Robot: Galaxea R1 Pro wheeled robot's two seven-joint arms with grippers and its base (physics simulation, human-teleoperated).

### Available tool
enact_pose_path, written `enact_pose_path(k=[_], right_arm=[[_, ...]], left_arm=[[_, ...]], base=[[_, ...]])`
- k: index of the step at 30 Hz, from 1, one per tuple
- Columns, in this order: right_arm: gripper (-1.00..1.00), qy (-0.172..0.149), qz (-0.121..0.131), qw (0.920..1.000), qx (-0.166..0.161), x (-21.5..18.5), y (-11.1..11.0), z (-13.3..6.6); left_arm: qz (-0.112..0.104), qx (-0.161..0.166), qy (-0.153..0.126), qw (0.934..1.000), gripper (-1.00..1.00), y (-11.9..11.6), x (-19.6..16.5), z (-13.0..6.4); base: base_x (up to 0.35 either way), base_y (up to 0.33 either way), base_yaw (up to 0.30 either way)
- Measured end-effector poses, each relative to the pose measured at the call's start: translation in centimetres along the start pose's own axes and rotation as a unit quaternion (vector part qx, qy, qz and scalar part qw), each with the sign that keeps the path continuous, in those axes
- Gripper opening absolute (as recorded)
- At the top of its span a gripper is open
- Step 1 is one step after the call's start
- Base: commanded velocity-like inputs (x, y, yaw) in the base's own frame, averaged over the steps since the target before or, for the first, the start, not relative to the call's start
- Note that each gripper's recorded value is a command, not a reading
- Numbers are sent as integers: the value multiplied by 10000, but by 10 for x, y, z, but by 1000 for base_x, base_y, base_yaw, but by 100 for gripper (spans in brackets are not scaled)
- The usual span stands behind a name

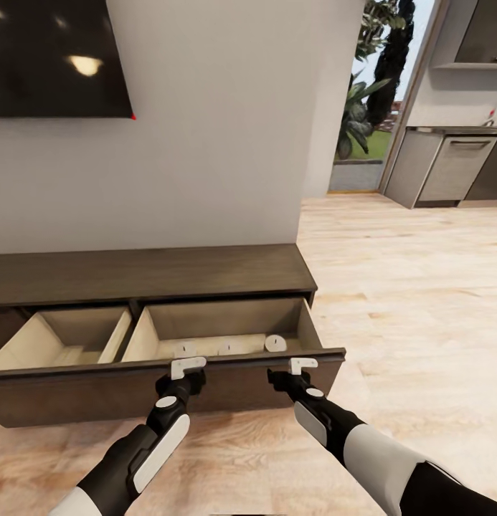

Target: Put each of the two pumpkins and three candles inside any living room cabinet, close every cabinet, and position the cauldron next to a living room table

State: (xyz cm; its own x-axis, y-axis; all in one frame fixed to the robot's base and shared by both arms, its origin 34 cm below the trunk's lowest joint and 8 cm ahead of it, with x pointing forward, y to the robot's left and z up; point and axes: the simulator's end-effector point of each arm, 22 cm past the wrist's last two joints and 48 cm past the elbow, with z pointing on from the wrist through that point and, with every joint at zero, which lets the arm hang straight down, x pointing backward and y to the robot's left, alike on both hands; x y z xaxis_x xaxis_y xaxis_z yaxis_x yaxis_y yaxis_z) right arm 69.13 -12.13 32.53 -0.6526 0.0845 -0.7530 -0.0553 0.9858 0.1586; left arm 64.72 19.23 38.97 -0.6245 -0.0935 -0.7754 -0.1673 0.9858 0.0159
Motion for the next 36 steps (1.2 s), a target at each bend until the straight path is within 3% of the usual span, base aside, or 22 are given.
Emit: enact_pose_path(k=[17, 36], right_arm=[[100, -2, -6, 10000, -8, 0, 1, 0], [100, 2, 6, 10000, 16, 0, -1, 0]], left_arm=[[1, -1, 0, 10000, 100, 0, 0, 0], [-12, 1, 3, 10000, 100, 0, 0, 0]], base=[[104, 2, 0], [291, 94, 0]])
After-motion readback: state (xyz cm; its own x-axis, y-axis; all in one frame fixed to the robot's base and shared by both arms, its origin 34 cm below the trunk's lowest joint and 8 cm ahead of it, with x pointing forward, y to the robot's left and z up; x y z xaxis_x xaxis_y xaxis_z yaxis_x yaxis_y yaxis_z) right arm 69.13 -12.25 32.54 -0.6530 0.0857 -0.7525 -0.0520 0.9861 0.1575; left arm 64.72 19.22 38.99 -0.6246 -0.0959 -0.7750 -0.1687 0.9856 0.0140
